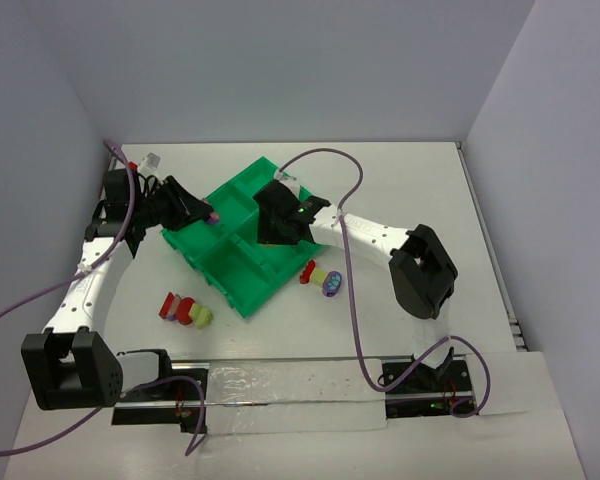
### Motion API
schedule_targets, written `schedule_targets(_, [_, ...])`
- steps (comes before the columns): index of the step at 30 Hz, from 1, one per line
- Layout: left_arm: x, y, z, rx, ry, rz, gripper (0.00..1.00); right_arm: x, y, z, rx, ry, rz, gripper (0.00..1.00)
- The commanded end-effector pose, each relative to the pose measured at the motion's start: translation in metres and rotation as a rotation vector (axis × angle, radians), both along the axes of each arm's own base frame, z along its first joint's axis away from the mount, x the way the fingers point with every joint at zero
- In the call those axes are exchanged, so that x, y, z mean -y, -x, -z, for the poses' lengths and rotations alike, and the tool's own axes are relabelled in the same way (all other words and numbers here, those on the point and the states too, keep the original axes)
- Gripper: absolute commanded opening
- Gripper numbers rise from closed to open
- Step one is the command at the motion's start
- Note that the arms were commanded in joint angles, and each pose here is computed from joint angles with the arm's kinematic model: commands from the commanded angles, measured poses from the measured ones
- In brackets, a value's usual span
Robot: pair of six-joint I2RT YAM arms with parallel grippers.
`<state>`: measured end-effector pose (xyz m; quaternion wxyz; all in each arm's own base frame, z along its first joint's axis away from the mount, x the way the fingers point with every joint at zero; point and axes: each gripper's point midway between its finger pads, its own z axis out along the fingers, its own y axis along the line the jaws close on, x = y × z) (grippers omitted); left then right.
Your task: Sort the legos into containers by color
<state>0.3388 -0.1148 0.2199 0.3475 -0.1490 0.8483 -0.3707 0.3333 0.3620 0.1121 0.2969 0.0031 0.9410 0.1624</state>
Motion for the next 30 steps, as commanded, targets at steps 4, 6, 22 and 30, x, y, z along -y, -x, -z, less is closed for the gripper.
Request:
schedule_targets(4, [-0.011, 0.014, 0.007, -0.008, -0.068, -0.032, 0.0, -0.004, -0.015, -0.01, 0.052, 0.002, 0.022, 0.57])
schedule_targets(6, [-0.012, 0.017, 0.009, -0.012, -0.076, -0.036, 0.0, -0.005, -0.016, -0.008, 0.05, 0.005, 0.021, 0.59])
schedule_targets(22, [-0.038, 0.033, 0.03, -0.1, -0.249, -0.126, 0.0, 0.018, -0.031, -0.1, 0.223, -0.006, 0.056, 0.81])
schedule_targets(30, [0.008, 0.054, 0.048, -0.175, -0.276, -0.16, 0.0, 0.11, -0.044, -0.134, 0.3, 0.003, 0.228, 0.82])
